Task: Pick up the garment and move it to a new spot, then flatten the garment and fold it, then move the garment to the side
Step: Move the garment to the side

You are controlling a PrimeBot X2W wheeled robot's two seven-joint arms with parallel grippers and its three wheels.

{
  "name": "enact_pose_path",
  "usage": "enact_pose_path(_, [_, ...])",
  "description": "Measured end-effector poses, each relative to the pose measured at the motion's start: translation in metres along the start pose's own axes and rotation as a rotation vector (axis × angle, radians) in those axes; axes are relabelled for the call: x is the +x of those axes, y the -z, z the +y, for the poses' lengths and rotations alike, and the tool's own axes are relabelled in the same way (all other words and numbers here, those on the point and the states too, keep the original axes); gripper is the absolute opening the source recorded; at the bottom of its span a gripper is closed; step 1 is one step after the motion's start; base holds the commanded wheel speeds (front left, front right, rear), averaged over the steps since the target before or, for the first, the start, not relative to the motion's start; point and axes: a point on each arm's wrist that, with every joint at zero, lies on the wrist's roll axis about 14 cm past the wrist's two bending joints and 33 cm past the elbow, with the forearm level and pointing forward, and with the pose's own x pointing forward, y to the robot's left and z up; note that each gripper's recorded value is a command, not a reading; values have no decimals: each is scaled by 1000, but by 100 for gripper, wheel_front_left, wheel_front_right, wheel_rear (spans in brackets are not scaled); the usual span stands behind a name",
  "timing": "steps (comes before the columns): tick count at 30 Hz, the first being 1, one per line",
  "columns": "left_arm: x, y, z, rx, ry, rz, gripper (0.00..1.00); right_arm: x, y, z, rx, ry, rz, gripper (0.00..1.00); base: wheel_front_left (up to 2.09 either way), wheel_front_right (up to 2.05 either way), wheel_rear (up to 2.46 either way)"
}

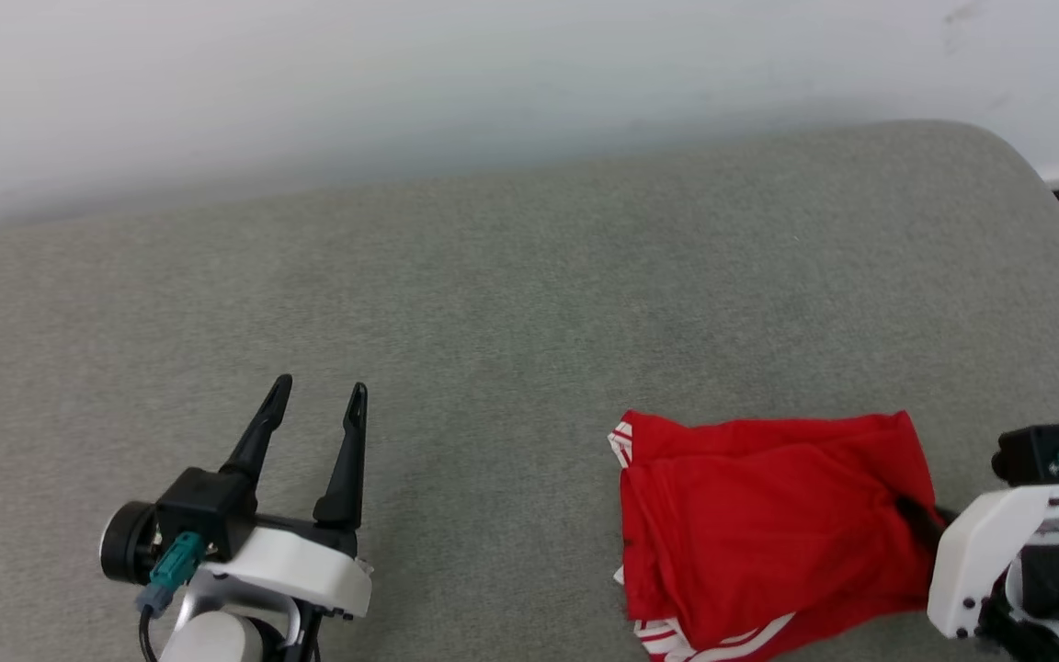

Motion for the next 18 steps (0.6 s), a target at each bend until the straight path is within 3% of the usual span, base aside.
enact_pose_path(6, [41,10,-22,-4,120,-3,100,11,-32,-47,17,145,-80,0,0,0,0])
enact_pose_path(18, [93,61,-37,-50,250,42,100,14,-85,-180,-60,577,-109,0,0,0,0])
